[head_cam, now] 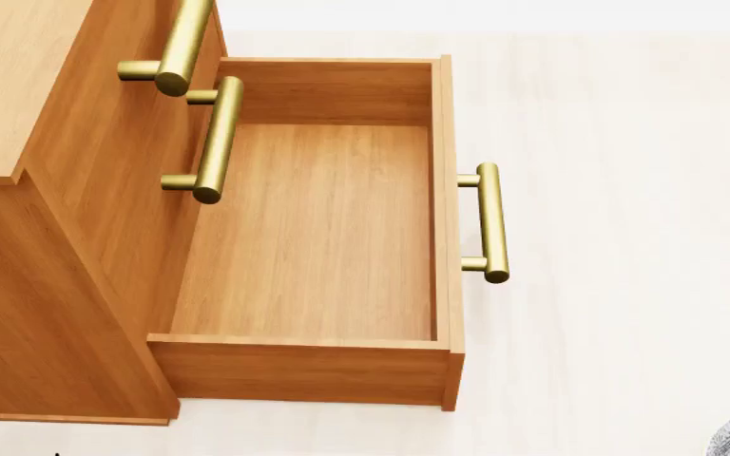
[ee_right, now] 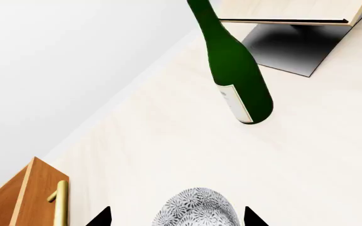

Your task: Put the bowl in the bottom drawer of the cabinet and close it.

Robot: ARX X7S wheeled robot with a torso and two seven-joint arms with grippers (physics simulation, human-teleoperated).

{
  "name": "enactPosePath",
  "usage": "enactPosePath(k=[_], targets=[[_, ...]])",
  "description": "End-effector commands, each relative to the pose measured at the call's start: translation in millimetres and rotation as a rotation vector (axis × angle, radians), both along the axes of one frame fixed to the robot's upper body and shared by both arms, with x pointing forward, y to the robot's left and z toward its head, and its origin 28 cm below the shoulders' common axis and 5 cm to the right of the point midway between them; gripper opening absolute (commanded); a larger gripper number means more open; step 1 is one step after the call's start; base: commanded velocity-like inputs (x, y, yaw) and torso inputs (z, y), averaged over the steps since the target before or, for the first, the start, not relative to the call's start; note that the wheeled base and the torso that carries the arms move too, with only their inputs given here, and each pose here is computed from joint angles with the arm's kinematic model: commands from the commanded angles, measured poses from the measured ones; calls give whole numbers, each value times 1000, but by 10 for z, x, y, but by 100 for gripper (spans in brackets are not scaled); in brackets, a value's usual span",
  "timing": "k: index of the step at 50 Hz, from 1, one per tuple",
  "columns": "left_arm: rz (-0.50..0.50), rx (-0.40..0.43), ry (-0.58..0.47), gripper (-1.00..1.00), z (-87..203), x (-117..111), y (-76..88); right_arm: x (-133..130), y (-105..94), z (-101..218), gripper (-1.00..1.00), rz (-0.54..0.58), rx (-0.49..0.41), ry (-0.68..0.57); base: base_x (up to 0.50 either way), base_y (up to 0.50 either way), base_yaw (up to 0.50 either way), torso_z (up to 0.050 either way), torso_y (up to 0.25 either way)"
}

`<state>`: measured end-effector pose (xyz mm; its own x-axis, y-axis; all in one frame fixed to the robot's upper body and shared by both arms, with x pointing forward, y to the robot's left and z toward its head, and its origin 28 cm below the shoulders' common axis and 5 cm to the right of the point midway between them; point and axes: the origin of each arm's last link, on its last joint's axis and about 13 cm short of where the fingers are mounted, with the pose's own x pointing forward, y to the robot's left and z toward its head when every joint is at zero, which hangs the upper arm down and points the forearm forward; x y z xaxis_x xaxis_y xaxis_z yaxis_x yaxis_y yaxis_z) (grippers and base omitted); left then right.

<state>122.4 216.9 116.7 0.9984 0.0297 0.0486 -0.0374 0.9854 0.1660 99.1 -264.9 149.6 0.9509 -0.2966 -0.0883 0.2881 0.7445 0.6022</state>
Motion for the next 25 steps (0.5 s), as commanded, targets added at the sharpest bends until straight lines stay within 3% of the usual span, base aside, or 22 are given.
enactPosePath(k=[1,25], targets=[[-54,-71,-29,100,86,-36,-42,-121,8,-81,100,2,39,-6,0,0,0,0,0],[-49,-71,-26,100,100,-45,-39,-27,16,-378,100,-1,85,44,0,0,0,0,0]])
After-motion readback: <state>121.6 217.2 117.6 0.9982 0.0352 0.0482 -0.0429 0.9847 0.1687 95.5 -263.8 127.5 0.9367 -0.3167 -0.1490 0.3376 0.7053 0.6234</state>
